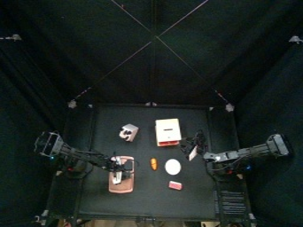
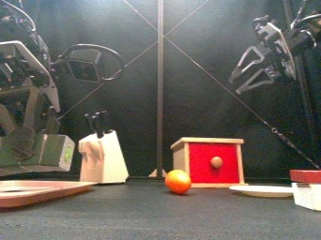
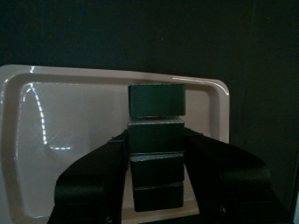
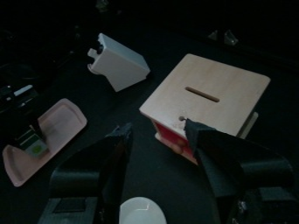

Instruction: Put sushi roll below carrot

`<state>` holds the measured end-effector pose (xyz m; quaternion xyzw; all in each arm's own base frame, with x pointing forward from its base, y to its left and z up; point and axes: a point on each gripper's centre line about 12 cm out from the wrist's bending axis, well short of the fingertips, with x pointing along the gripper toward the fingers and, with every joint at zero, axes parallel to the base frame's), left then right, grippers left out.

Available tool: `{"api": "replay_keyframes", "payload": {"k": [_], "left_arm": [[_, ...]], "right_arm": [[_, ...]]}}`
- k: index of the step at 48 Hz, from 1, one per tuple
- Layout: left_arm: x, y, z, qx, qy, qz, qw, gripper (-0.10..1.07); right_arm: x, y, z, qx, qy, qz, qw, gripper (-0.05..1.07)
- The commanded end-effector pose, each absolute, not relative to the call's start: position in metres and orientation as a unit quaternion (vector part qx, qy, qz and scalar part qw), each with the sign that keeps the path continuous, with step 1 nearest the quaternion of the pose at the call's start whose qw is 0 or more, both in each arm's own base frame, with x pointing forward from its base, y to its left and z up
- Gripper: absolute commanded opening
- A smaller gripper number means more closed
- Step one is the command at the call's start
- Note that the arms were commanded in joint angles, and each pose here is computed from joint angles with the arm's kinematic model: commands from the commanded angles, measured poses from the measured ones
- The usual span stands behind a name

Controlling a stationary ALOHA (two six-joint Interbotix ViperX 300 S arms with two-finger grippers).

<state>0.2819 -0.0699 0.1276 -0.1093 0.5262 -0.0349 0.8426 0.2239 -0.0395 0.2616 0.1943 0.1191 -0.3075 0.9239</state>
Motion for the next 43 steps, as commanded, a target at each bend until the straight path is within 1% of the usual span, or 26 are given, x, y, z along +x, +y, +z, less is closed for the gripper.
{"api": "replay_keyframes", "payload": {"k": [1, 14, 26, 35, 43], "left_arm": [[0.29, -0.071, 0.14, -0.11, 0.507, -0.04, 0.854, 0.76], [0.292, -0.072, 0.142, -0.111, 0.503, -0.041, 0.856, 0.76], [0.304, -0.075, 0.154, -0.115, 0.487, -0.045, 0.865, 0.76], [0.322, -0.078, 0.166, -0.113, 0.467, -0.05, 0.875, 0.76], [0.341, -0.08, 0.166, -0.1, 0.462, -0.053, 0.879, 0.76]], "right_arm": [[0.227, -0.038, 0.272, 0.193, 0.105, -0.301, 0.928, 0.85], [0.226, -0.038, 0.274, 0.196, 0.102, -0.3, 0.928, 0.85], [0.224, -0.039, 0.275, 0.197, 0.098, -0.299, 0.929, 0.85], [0.222, -0.039, 0.276, 0.195, 0.096, -0.298, 0.93, 0.85], [0.221, -0.039, 0.276, 0.193, 0.094, -0.297, 0.931, 0.85]]}}
